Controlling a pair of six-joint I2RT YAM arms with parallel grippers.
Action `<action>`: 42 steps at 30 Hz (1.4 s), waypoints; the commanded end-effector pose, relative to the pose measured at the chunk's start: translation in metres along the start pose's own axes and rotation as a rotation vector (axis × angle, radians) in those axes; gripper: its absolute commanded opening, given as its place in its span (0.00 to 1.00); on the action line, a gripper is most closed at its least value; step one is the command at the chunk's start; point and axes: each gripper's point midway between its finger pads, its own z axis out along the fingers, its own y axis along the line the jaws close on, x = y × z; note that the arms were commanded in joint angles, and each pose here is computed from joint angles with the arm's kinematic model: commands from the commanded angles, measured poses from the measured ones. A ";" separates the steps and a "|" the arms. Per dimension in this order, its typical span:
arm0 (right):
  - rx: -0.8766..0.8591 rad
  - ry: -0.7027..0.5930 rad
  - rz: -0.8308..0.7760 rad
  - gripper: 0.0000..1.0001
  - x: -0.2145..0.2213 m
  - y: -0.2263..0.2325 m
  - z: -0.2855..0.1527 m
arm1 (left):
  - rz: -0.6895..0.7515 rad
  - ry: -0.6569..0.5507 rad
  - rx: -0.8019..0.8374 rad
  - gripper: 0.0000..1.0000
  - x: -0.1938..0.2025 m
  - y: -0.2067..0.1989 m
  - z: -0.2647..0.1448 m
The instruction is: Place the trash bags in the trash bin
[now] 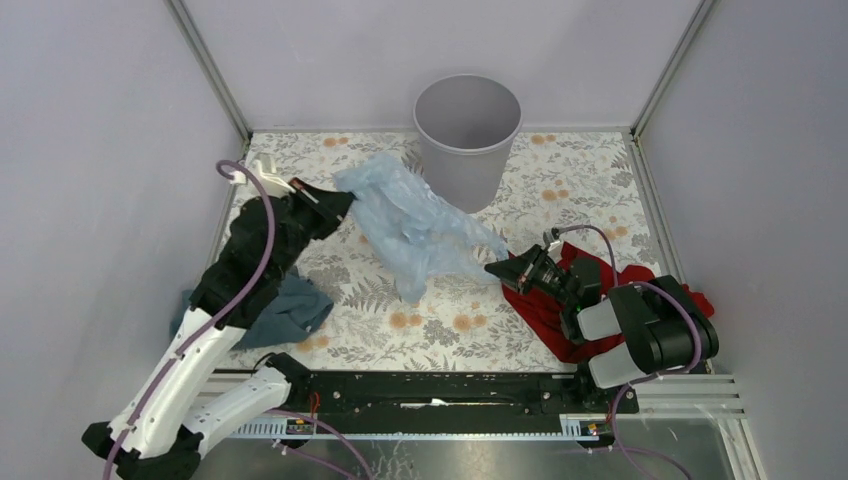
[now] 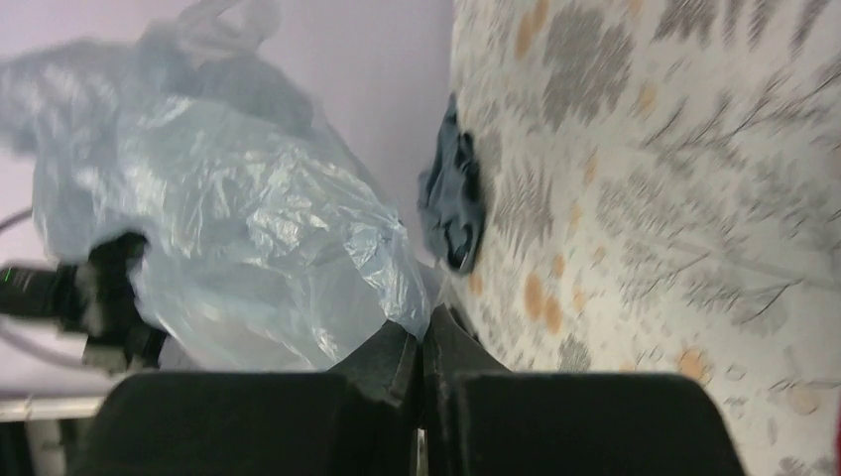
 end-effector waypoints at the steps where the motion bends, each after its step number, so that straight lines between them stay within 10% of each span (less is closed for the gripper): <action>1: -0.221 0.144 -0.148 0.00 0.030 0.048 -0.026 | 0.017 0.026 -0.104 0.00 -0.013 0.037 0.026; 14: 0.006 0.045 -0.460 0.00 0.012 0.085 -0.050 | -0.133 0.383 0.193 0.02 0.049 0.091 0.058; 20: 0.102 0.040 -0.613 0.00 -0.011 0.092 -0.041 | 0.004 0.441 0.112 0.68 0.082 0.106 0.042; 23: 0.065 0.018 -0.690 0.00 -0.021 0.124 -0.033 | 0.050 0.437 0.072 0.86 0.081 0.109 0.030; 32: -0.004 -0.019 -0.920 0.03 -0.054 0.246 -0.018 | 0.141 0.425 0.209 0.99 0.050 0.052 0.005; 42: -0.135 0.323 -0.875 0.08 0.077 0.196 0.089 | 0.176 0.415 0.290 0.99 0.057 0.047 -0.009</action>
